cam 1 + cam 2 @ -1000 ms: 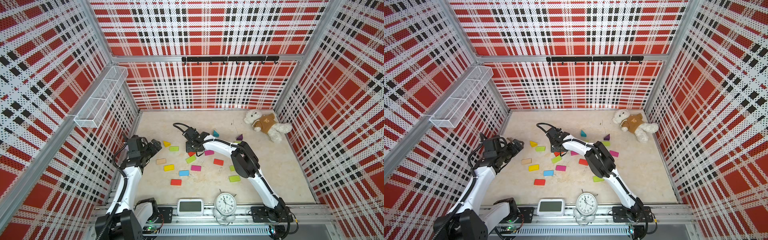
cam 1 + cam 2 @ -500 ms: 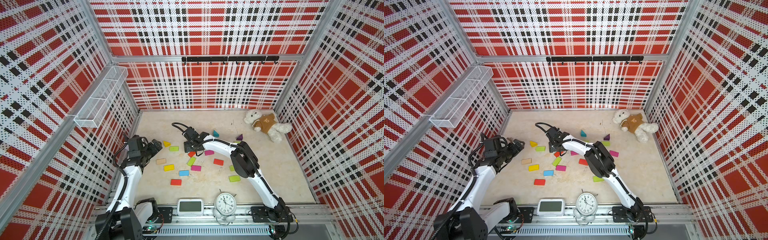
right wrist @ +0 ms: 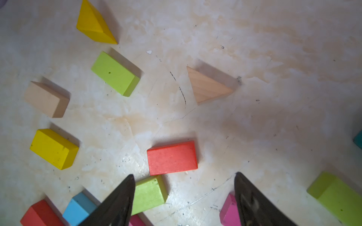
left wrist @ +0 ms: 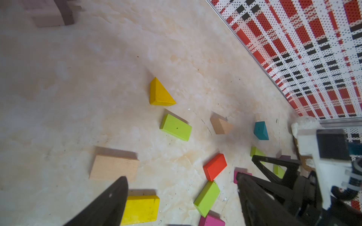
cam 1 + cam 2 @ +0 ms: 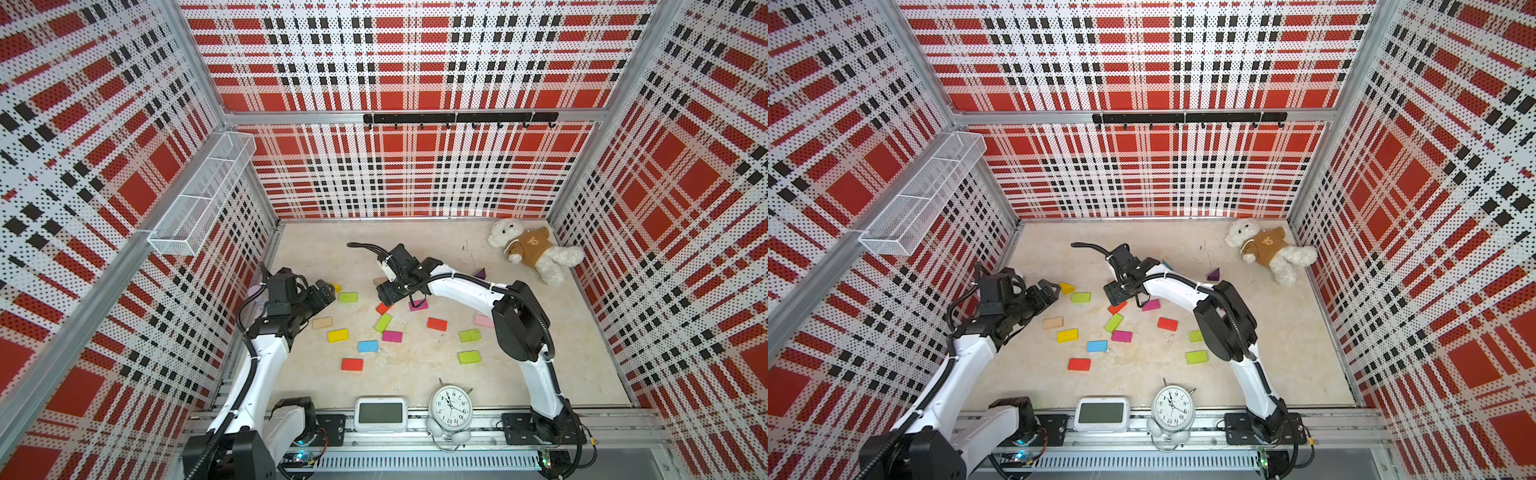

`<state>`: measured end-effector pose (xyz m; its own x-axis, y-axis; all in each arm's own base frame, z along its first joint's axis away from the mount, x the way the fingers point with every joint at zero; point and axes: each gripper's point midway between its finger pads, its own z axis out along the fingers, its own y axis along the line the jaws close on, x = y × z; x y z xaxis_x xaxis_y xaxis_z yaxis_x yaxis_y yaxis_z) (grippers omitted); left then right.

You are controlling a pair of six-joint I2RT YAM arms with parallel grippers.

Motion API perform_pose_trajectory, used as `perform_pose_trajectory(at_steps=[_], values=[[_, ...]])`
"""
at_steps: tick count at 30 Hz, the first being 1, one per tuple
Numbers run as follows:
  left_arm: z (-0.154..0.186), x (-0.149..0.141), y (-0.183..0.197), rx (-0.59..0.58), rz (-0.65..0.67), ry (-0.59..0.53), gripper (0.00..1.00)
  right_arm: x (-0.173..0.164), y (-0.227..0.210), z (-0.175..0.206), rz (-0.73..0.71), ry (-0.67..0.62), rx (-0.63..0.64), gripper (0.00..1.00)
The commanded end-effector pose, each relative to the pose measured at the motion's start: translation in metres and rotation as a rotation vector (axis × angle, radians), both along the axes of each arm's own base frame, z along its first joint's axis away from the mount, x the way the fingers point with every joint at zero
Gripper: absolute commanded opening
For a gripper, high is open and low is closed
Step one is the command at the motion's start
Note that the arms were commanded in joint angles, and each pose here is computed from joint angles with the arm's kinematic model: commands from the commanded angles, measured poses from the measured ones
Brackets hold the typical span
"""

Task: Assemble a carrot with building blocks
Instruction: Assemble the building block at the center of the board.

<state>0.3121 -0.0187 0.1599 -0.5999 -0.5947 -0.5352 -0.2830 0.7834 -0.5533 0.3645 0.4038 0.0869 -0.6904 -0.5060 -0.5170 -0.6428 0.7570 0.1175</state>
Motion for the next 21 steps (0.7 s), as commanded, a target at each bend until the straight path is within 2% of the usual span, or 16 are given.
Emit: perform_pose_trajectory(at_steps=[1, 21], values=[[-0.003, -0.009, 0.005, 0.024, 0.042, 0.023, 0.9, -0.009, 0.007, -0.017, 0.129, 0.009, -0.038, 0.82], [-0.004, -0.01, 0.014, 0.057, 0.063, 0.04, 0.91, -0.015, 0.021, -0.051, 0.184, 0.015, -0.119, 0.84]])
